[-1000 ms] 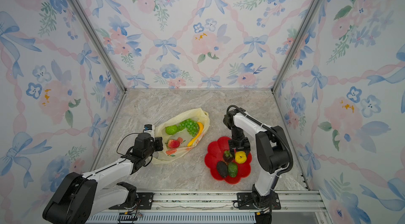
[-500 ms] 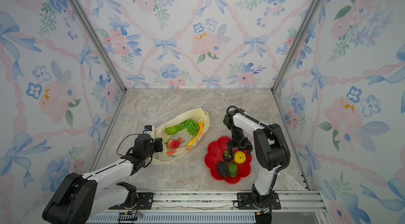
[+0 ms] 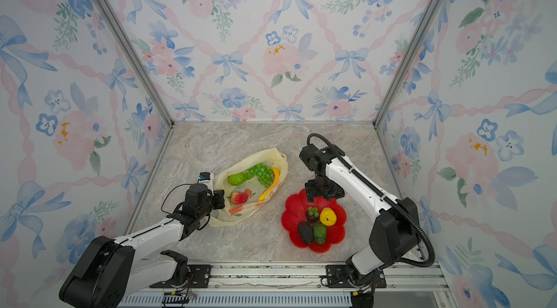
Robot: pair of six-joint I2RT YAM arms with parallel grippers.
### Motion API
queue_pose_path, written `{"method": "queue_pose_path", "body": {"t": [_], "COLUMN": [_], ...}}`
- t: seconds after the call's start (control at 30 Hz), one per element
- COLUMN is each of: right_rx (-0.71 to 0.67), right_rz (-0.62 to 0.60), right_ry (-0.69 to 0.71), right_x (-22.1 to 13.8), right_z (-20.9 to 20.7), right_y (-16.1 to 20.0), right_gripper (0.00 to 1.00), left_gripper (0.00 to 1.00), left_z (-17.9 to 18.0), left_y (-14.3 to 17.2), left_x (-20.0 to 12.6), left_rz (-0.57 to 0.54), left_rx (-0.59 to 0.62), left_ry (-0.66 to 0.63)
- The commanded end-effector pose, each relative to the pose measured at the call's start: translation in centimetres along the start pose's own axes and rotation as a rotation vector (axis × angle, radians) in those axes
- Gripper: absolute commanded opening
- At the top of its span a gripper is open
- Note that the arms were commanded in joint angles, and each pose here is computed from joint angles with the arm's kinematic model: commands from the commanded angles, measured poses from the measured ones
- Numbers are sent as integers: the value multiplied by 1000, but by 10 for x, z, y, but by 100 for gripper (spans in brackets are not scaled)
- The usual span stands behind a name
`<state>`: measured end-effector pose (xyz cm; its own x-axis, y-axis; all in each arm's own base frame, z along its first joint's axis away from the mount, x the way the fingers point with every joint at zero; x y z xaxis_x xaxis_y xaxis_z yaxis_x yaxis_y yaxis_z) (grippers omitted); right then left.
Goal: Take fruits out of the plastic bag
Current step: Place the fruit on the plate, then pick up the fruit from the plastic bag.
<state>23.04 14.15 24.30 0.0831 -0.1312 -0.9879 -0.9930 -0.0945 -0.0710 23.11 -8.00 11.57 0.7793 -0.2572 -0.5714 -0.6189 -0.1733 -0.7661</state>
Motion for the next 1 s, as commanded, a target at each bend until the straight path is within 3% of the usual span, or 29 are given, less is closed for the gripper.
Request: {"method": "queue_pose_path", "body": {"t": [0.0,0.2,0.43,0.97], "right_rx": [-15,-64,-94,-160], "right_rz": [-203,-327,-417,-465], "right_ry": [-148,-286,-414,-523], "right_x": [-28,-22,2,40], "right_z": [55,141,201,271], "right_y": [-20,-47,-56,-92], "right_gripper": [83,78,77,79], "left_gripper": [3,3,3,3], "left_z": [-4,-5,-7,-4], "left_y": [-7,-8,-7,-6], "left_x": [-4,-7,-8,-11], "left_rz": [-36,-48,-43,-64], "left_rx": [-7,-13,-28,-27], "left_ry": [31,45,64,38]}}
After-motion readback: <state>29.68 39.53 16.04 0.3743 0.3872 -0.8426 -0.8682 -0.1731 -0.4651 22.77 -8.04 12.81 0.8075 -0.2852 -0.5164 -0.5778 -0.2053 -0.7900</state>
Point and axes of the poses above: each gripper's point midway between its finger pads, its own x axis out along the fingers, its own z axis along the line the jaws close on, y = z × x, the point moved 9 cm from there along -x, back along the fingers, and after that the axes turned 3 degrees about x, right-handed, at the moved point
